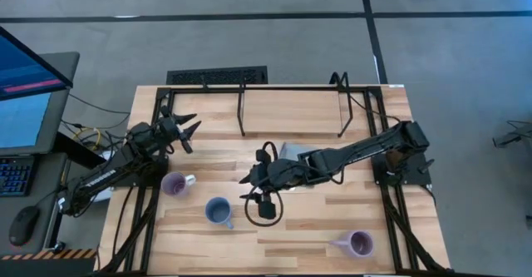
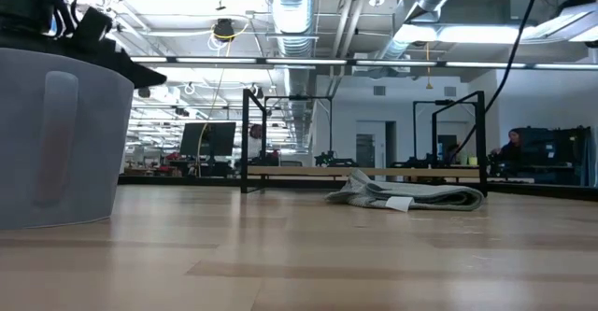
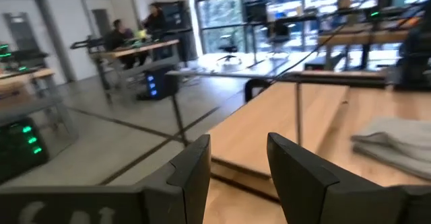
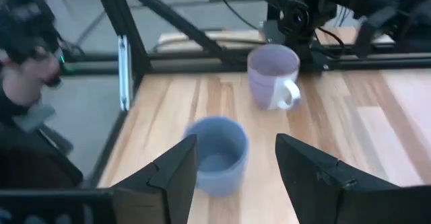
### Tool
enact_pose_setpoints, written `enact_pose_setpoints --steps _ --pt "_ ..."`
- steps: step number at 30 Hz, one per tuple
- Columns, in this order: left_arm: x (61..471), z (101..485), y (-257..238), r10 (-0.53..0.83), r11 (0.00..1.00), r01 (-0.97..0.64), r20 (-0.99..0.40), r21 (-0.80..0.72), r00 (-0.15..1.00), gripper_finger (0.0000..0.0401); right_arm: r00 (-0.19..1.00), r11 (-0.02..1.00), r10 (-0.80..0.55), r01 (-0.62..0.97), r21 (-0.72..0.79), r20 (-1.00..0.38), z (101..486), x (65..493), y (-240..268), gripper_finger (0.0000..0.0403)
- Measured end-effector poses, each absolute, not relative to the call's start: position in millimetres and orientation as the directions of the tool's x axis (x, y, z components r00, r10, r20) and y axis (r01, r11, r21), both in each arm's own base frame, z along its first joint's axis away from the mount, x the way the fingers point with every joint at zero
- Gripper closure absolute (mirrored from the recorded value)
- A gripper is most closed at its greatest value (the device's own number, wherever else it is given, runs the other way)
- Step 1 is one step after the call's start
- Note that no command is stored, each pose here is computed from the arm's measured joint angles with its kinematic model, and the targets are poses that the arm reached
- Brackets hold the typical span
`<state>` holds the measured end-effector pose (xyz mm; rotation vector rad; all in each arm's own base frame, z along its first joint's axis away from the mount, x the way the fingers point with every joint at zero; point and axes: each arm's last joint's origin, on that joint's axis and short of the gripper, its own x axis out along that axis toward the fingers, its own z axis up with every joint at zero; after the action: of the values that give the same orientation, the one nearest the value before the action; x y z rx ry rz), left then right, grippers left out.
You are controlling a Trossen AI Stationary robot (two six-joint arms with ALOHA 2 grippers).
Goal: Stack small to large cups/mugs on shelf
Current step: Put the blue mug on the shelf
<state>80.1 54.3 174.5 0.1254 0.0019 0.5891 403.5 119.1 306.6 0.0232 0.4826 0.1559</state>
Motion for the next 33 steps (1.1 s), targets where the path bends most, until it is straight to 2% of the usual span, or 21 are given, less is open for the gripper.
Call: enact_pose_setpoints --steps 6,10,16,24,33 --pt "79.8 191.2 47.1 0.376 0.919 -0.382 0.074 0.098 0.924 0.0262 0.862 0.991 0.116 -0.137 -0.007 -0.494 309.9 397.4 114.0 0.0182" --pt "75.8 209.8 42.3 0.318 0.944 -0.324 0.084 0.065 0.944 0.0262 0.809 0.994 0.075 -0.105 -0.017 -0.583 302.6 393.6 102.5 0.0182" --pt "76.0 233.4 35.7 0.146 0.988 -0.150 0.083 0.042 0.986 0.0262 0.765 0.998 0.005 -0.043 -0.043 -0.644 286.9 393.4 81.2 0.0182" --pt "94.8 234.0 33.0 -0.027 0.996 0.024 -0.034 -0.083 0.999 0.0262 0.752 0.997 -0.038 -0.013 -0.073 -0.658 285.1 396.0 59.0 0.0182" --pt "111.3 265.6 12.5 -0.235 0.968 0.216 -0.163 -0.127 0.958 0.0262 0.728 0.996 -0.038 -0.031 -0.088 -0.684 282.5 393.5 59.6 0.0182"
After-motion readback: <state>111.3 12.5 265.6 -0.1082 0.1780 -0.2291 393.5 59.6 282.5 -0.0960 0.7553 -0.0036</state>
